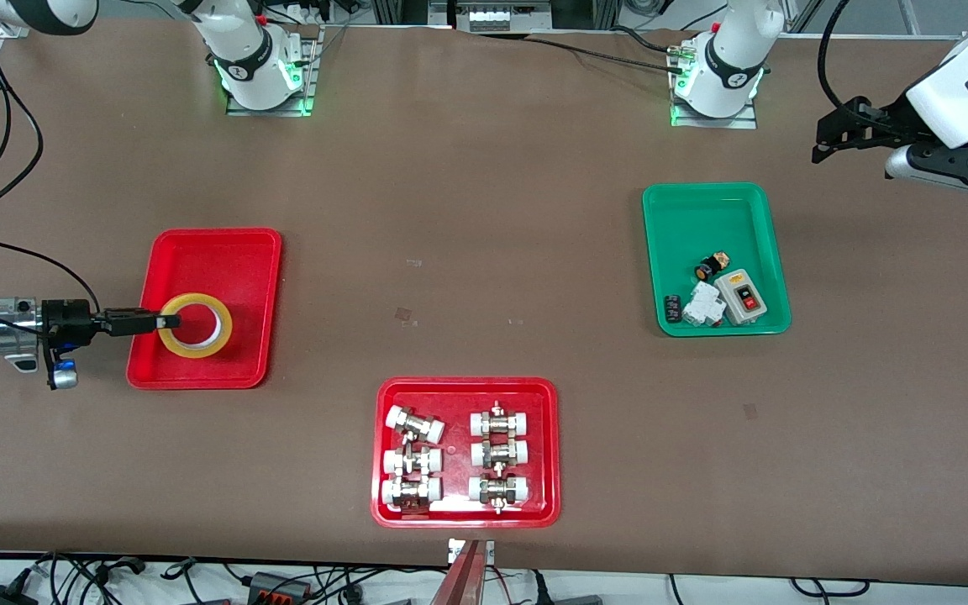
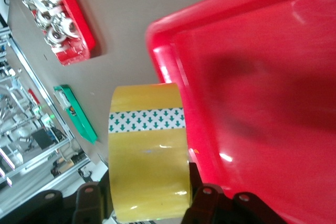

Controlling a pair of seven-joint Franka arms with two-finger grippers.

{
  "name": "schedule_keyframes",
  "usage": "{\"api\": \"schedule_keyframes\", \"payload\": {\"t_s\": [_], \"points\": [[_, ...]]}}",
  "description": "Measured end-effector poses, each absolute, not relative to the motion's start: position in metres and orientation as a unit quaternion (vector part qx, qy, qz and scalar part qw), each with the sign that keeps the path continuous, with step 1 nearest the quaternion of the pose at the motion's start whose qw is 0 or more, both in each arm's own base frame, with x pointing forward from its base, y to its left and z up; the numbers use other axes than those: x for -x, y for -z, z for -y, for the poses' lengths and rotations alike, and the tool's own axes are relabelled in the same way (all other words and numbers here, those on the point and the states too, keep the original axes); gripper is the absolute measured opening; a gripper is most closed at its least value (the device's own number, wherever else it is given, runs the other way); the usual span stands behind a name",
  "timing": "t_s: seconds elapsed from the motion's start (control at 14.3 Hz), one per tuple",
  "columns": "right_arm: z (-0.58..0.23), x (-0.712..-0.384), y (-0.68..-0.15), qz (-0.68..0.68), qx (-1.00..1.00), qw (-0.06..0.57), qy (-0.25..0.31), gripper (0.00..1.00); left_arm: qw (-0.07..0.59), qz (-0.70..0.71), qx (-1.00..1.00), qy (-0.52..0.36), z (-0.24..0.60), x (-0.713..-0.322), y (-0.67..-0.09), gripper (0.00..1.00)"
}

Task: Left arm passes tape to right arm into tray
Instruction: 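Lower the tape into the red tray and open the right gripper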

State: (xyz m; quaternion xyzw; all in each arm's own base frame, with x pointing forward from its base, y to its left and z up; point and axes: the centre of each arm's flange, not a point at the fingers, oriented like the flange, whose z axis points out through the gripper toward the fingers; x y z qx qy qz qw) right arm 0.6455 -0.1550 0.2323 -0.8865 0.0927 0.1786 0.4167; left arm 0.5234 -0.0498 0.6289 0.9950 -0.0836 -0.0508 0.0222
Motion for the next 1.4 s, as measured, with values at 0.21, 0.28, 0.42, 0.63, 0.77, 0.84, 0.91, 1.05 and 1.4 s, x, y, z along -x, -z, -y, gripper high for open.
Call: {"api": "schedule_keyframes", "payload": {"t_s": [0.21,0.28,0.42,0.63,0.77,0.84,0.91,1.05,1.4], "points": [[0.158,-0.639,-0.203,-0.074,0.882,0.427,-0.183,0.54,0.001,0.08,-0.997,0.017,0.044,-0.533,-0.63,1.0],[0.155,-0.638,-0.197,-0.071,0.881,0.428,-0.188,0.54,-0.003,0.076,-0.997,0.017,0.042,-0.532,-0.631,1.0],[0.151,-0.635,-0.189,-0.066,0.881,0.426,-0.197,0.54,-0.005,0.04,-0.999,0.025,0.032,-0.527,-0.634,1.0],[0.15,-0.631,-0.181,-0.06,0.881,0.425,-0.202,0.57,-0.005,-0.009,-1.0,0.024,0.025,-0.525,-0.637,1.0],[0.15,-0.627,-0.171,-0.054,0.882,0.424,-0.198,0.63,-0.005,-0.013,-1.0,0.011,0.025,-0.528,-0.639,1.0],[0.149,-0.623,-0.165,-0.053,0.882,0.424,-0.197,0.71,-0.003,-0.013,-1.0,0.004,0.025,-0.529,-0.64,1.0],[0.147,-0.62,-0.159,-0.053,0.882,0.424,-0.197,0.81,-0.002,-0.015,-1.0,0.001,0.025,-0.53,-0.64,1.0],[0.144,-0.615,-0.15,-0.05,0.885,0.417,-0.202,0.99,0.005,-0.02,-1.0,0.004,0.021,-0.535,-0.633,1.0],[0.124,-0.633,-0.175,0.021,0.931,0.31,-0.19,1.0,0.01,-0.023,-1.0,0.006,0.019,-0.54,-0.626,1.0]]}}
